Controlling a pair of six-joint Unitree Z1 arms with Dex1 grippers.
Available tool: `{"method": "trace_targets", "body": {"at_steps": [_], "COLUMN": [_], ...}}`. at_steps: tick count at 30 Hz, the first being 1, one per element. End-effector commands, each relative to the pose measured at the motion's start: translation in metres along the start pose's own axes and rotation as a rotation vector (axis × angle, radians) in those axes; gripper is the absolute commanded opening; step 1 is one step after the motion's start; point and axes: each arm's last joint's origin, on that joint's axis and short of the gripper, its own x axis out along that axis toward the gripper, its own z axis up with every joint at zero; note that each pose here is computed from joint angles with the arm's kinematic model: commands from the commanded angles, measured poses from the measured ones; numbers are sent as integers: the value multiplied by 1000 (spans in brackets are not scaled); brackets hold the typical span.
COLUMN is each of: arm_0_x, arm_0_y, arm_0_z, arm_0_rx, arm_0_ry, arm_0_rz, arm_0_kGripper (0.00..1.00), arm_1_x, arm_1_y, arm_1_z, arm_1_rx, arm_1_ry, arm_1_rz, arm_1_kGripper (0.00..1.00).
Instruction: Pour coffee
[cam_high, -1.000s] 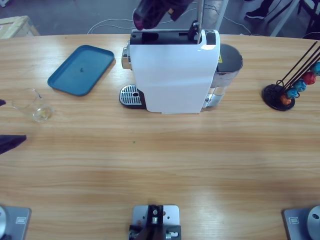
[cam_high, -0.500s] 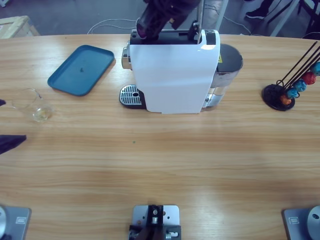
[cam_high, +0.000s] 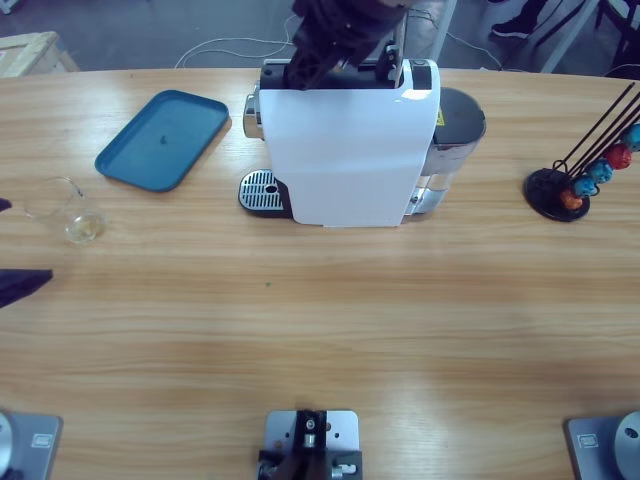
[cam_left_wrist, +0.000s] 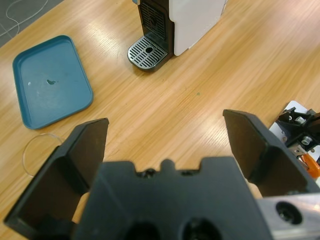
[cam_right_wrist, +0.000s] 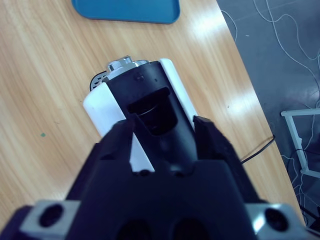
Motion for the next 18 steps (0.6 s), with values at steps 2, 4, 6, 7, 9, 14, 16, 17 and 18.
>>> {"method": "trace_targets", "body": {"at_steps": [2, 4, 6, 7, 9, 14, 16, 17, 18], "arm_0_x": [6, 6, 6, 7, 10, 6, 5, 4, 4], "arm_0_y": [-2, -2, -2, -2, -2, -2, -2, -2, -2], "arm_0_z": [-4, -2, 1, 1, 2, 7, 10, 11, 11], "arm_0_rx": [13, 12, 13, 16, 19, 11, 7, 7, 7], "arm_0_ry": [-1, -4, -7, -4, 8, -14, -24, -27, -28], "arm_0_rz": [-16, -18, -18, -17, -16, -24, -30, -31, -31], "arm_0_kGripper": [991, 990, 991, 991, 991, 991, 991, 991, 991], "arm_1_x": [-104, -123, -125, -123, -122, -155, -159, -155, -149], "arm_1_y": [9, 21, 43, 53, 66, 59, 46, 36, 27], "arm_1_z": [10, 3, -15, -28, -58, -106, -110, -110, -109], "arm_1_rx": [61, 115, 234, 305, 449, 754, 830, 872, 911], "arm_1_ry": [-181, -189, -182, -182, -189, -247, -275, -287, -305], "arm_1_rz": [15, 37, 93, 93, 91, -80, -176, -212, -243], "arm_1_kGripper": [26, 0, 0, 0, 0, 0, 0, 0, 0]}}
